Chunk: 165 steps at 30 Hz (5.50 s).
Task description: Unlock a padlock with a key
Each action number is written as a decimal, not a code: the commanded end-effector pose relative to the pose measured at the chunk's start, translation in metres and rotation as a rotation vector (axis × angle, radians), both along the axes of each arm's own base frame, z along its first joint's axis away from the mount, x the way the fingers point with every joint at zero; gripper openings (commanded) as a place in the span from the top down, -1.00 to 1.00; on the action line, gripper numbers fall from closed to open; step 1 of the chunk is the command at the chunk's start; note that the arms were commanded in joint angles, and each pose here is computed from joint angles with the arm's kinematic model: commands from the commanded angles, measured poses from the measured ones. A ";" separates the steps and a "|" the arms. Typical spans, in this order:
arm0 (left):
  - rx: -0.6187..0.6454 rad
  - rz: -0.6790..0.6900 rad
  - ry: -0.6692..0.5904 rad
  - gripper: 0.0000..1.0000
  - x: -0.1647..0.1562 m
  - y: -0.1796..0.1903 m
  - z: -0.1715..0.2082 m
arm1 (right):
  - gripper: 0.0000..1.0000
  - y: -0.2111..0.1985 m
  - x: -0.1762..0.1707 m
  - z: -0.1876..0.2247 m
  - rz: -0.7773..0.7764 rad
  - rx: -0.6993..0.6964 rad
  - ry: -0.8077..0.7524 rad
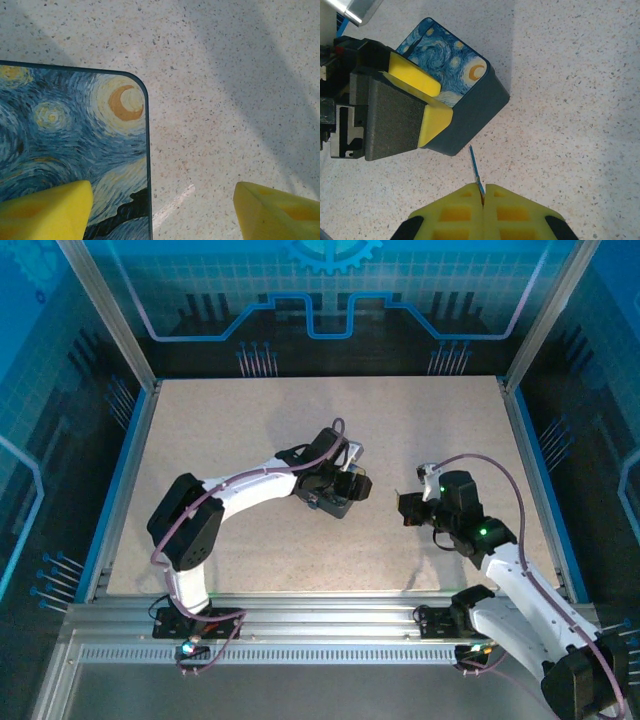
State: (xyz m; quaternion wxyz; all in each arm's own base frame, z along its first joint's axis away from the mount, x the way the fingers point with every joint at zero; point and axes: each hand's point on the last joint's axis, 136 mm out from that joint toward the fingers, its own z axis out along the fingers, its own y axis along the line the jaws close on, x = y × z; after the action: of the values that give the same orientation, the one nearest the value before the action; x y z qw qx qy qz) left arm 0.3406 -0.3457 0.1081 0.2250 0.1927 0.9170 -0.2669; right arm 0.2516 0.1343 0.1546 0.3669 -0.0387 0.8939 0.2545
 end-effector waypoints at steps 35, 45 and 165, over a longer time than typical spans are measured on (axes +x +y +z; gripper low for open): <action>-0.409 0.195 -0.022 -0.52 -0.044 0.132 0.015 | 1.00 0.167 0.083 -0.044 0.264 0.230 0.148; -0.413 0.179 -0.007 -0.36 -0.036 0.121 -0.022 | 1.00 0.157 0.079 -0.069 0.239 0.164 0.200; -0.430 0.385 -0.139 0.44 0.016 0.082 -0.053 | 1.00 0.155 0.065 -0.066 0.267 0.146 0.178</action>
State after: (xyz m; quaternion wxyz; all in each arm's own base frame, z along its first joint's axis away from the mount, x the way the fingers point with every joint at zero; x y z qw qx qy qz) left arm 0.3477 -0.2557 0.0392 0.3532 -0.0317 0.8572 -0.3735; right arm 0.3328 0.2876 0.0956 0.2737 -0.0943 0.8816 0.3729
